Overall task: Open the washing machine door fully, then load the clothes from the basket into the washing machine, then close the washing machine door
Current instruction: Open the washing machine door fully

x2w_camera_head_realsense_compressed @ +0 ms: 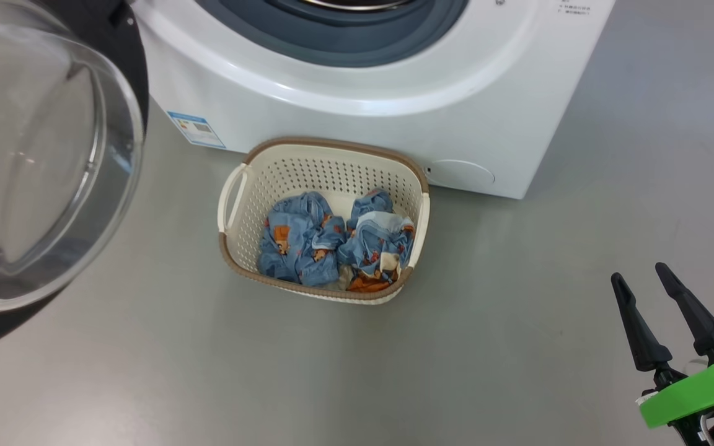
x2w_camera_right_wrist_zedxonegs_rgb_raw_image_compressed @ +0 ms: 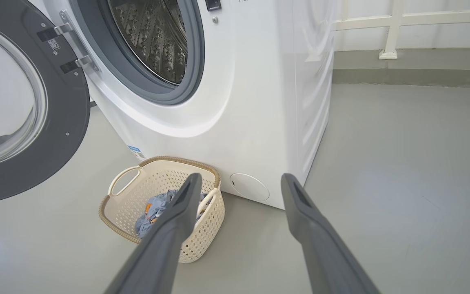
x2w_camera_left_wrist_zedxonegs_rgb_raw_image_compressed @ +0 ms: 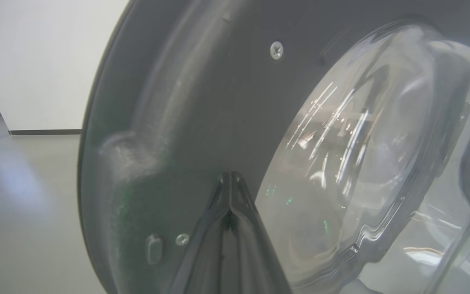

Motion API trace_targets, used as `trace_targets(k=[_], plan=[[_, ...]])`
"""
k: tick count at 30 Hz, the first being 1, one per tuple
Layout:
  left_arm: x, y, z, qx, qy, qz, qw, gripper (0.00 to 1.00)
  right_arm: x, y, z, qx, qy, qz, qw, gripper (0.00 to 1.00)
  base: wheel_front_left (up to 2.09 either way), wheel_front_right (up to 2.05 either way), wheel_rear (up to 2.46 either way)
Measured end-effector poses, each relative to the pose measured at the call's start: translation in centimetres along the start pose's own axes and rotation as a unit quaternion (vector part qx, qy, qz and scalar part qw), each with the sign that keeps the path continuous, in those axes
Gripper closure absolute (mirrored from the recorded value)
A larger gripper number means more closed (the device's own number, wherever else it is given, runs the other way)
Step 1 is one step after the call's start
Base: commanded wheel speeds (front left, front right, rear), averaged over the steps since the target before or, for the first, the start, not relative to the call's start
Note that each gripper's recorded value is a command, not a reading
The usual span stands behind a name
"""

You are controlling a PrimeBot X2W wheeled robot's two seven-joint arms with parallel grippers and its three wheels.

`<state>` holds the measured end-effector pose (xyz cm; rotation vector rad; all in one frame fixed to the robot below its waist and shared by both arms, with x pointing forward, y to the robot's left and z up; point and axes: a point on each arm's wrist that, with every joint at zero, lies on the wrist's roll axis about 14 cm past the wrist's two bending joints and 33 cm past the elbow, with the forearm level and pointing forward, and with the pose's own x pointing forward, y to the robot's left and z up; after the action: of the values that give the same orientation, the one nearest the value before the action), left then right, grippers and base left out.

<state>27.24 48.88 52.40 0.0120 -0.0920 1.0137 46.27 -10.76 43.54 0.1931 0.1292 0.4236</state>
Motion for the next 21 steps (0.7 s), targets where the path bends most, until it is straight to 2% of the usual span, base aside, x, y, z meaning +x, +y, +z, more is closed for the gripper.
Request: trace_targets(k=[9,21], plan=[[1.2,0.3,-1.1,0.021,0.010,0.027,0.999,1.00,0.3,-1.3,-1.0,0.002,0.010,-0.009,1.000,0.00,0.00,0.00,0.00],[2.0,-0.8,-1.3,0.022,0.003,0.053,0.998,1.00,1.3,-2.3,-1.6,0.001,0.014,-0.012,1.000,0.00,0.00,0.00,0.00]])
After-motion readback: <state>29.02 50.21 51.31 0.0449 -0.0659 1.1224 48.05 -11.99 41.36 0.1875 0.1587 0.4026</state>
